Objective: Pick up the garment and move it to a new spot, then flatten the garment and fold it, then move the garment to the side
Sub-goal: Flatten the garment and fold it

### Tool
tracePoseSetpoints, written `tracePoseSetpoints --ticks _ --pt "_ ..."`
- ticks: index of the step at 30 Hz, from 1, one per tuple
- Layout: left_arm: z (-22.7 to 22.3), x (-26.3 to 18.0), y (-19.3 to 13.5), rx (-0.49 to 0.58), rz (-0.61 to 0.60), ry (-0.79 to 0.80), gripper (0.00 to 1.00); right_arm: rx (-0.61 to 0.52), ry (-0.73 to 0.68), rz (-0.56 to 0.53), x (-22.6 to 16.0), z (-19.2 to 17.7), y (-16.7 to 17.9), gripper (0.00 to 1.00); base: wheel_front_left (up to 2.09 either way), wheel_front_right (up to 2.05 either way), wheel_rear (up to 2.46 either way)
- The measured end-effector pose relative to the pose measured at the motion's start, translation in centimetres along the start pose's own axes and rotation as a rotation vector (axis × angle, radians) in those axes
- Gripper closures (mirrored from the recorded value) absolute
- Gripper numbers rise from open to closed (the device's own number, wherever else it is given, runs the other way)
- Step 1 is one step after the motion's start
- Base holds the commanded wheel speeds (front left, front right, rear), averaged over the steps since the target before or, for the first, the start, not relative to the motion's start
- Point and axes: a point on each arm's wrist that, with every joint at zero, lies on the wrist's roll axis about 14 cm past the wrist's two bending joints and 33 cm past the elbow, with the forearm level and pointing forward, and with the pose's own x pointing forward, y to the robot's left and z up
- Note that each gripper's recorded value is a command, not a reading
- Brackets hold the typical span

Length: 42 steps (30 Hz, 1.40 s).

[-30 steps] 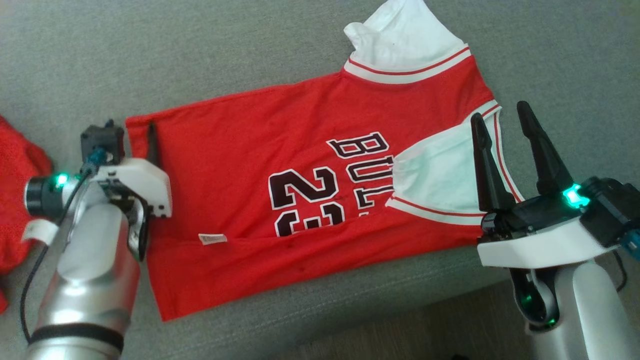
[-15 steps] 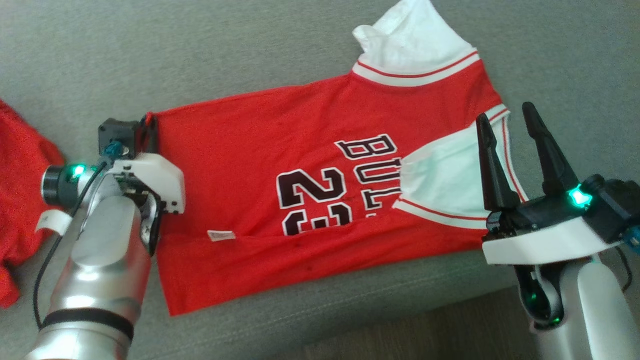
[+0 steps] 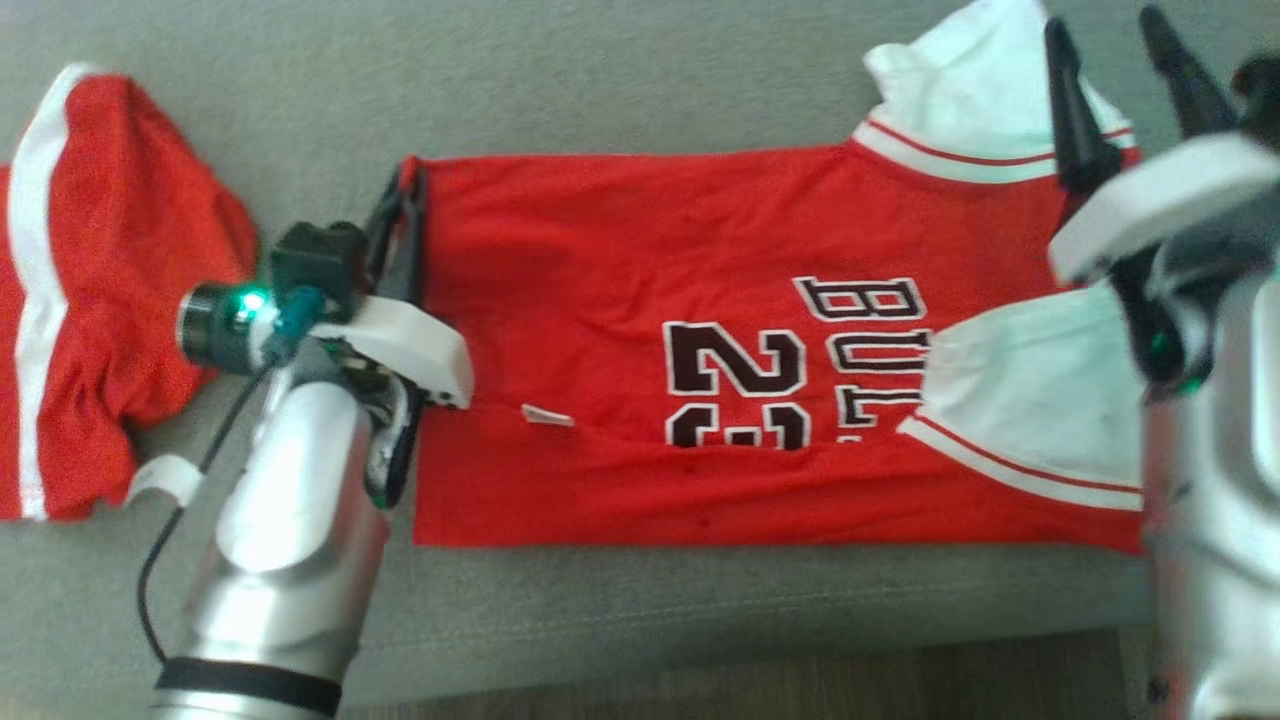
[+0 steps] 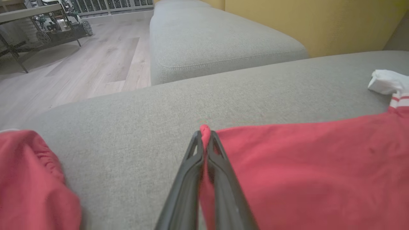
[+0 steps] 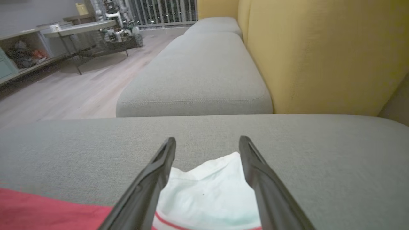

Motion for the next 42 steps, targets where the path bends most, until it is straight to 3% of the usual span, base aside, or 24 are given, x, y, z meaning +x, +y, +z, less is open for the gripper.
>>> tracePoseSetpoints --ticks 13,17,20,27,28,29,38,42 --pt "-3.0 0.5 -0.3 -0.012 -0.033 0.054 1.0 -0.08 0.283 -0.057 8.9 -6.4 -3.6 0.0 0.0 0.0 0.0" --pt "-3.2 1.1 0.1 -0.024 -0.023 0.052 1.0 -0.075 0.389 -0.059 9.9 -9.4 -3.8 0.0 0.0 0.0 0.0" --pt "-3.5 1.4 0.3 -0.026 -0.019 0.055 1.0 -0.131 0.454 -0.051 10.1 -11.1 -3.9 0.0 0.0 0.0 0.0" --pt "-4.0 1.9 0.3 -0.03 -0.021 0.059 1.0 -0.105 0.487 -0.049 11.8 -11.6 -3.8 0.0 0.0 0.0 0.0" --pt "-4.0 2.0 0.4 -0.03 -0.021 0.057 1.0 -0.106 0.493 -0.047 11.9 -11.7 -3.7 0.59 0.0 0.0 0.0" --pt "-3.9 2.1 0.4 -0.029 -0.021 0.055 1.0 -0.109 0.497 -0.042 12.0 -11.7 -3.6 1.0 0.0 0.0 0.0" --pt "-3.3 2.2 0.3 -0.033 -0.018 0.047 1.0 -0.131 0.481 -0.031 11.2 -10.9 -3.6 1.0 0.0 0.0 0.0" --pt "-2.9 2.1 0.3 -0.032 -0.014 0.042 1.0 -0.154 0.38 -0.025 11.1 -8.3 -3.7 1.0 0.0 0.0 0.0"
